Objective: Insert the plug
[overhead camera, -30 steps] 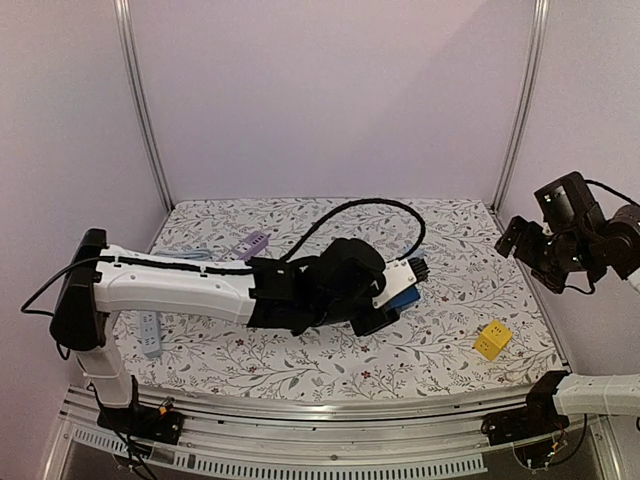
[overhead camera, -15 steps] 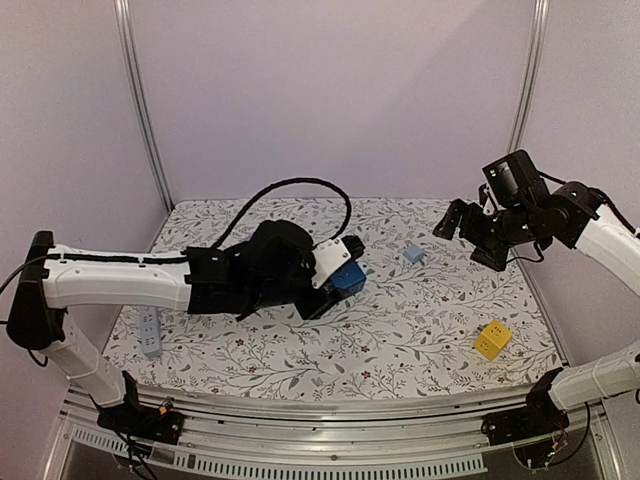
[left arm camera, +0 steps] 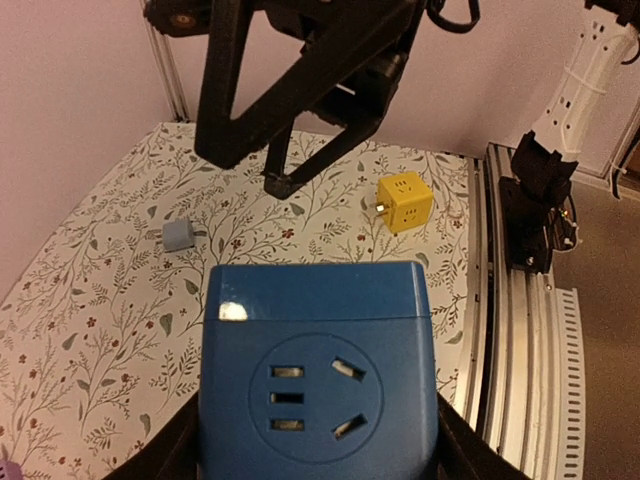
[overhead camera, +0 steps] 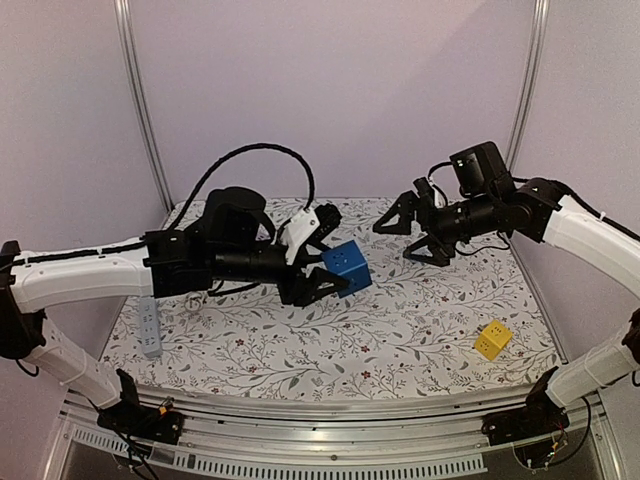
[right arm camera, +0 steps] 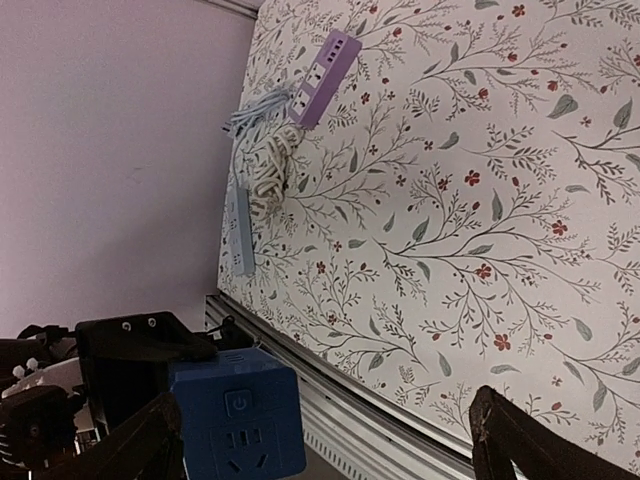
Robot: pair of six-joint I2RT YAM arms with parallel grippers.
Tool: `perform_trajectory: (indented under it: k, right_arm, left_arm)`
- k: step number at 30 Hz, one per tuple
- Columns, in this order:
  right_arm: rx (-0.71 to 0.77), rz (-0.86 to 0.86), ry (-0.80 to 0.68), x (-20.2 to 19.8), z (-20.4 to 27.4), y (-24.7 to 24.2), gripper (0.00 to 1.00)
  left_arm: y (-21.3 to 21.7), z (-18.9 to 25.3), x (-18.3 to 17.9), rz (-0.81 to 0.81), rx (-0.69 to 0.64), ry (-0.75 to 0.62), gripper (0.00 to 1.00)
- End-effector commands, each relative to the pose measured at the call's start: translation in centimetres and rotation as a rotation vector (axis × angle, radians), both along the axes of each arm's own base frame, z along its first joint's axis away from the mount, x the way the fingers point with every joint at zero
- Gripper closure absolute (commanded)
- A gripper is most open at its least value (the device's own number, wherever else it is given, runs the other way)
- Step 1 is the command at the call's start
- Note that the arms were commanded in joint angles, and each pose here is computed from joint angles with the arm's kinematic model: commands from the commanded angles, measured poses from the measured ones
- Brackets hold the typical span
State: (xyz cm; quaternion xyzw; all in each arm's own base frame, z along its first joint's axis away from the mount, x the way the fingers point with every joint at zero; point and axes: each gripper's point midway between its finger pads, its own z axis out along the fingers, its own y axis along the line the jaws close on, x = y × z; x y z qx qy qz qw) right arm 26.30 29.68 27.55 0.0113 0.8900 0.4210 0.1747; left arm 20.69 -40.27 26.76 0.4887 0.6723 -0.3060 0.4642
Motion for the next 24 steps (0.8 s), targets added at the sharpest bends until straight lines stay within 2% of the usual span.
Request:
perform_trajectory:
  k: [1, 11, 24]
  right_arm:
    - [0.149, 0.156, 0.003, -1.7, 2.4, 3.5, 0.01]
    - [0.208, 0.257, 0.137, -3.1, 1.5, 5.3, 0.01]
    - [0.222, 0.289, 0.206, -4.4, 1.3, 5.2, 0.01]
  left_arm:
    - [-1.0, 1.6, -0.6, -0.088, -0.053, -0.006, 1.0]
    - [-2.7, 2.4, 0.6, -0.08, -0.092, -0.006, 1.0]
    - [-2.6, 3.5, 1.9, -0.023, -0.121, -0.07, 1.0]
